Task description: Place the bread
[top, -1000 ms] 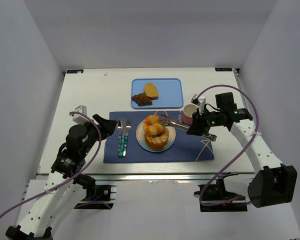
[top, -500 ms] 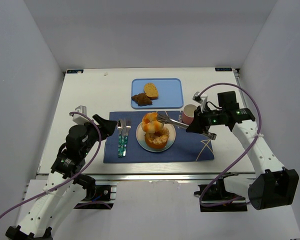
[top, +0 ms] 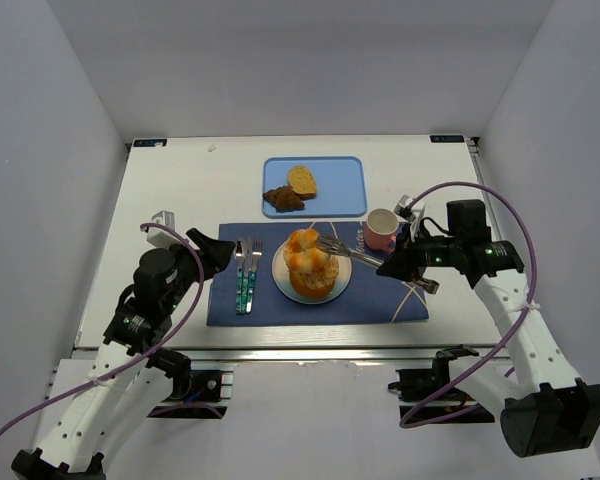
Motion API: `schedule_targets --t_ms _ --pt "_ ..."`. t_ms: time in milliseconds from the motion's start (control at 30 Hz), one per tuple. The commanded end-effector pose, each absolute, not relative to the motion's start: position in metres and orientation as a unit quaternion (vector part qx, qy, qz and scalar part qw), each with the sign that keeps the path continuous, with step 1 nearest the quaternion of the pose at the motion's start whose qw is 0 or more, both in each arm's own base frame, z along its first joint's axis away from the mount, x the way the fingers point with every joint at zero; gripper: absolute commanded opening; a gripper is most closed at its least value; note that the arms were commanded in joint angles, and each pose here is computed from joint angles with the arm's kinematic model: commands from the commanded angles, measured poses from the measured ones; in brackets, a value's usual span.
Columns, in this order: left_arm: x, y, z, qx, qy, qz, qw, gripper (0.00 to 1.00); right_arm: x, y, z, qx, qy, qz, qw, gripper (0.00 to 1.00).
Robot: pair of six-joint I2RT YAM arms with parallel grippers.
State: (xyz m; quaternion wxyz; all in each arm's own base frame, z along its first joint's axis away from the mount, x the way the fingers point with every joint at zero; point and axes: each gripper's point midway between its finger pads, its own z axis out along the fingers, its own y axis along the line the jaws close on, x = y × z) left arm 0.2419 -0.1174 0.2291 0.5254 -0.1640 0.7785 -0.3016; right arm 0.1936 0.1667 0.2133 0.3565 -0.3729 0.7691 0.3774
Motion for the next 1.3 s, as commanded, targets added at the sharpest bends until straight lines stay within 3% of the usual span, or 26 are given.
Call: schedule_targets --t_ms 0,200,333,433,1267 --pt "0.245 -0.121 0.227 -0.161 0.779 -0.307 0.523 0.70 0.197 0.164 0.206 -0.380 0.769 0.368 0.359 0.15" --pt "0.246 -0.121 0.229 -0.160 0.779 -0.304 0.524 0.70 0.201 0.161 0.191 -0.382 0.779 0.355 0.348 0.23" --pt "0.245 -0.120 0.227 -0.161 0.779 -0.305 0.523 0.70 0.198 0.157 0.184 -0.385 0.785 0.347 0.339 0.46" --pt "0.246 -0.121 0.226 -0.161 0.780 -0.304 0.523 0.70 0.196 0.155 0.182 -0.383 0.788 0.342 0.340 0.53" --pt "0.242 -0.117 0.226 -0.164 0.778 -0.303 0.526 0.70 0.221 0.157 0.229 -0.344 0.775 0.337 0.409 0.55"
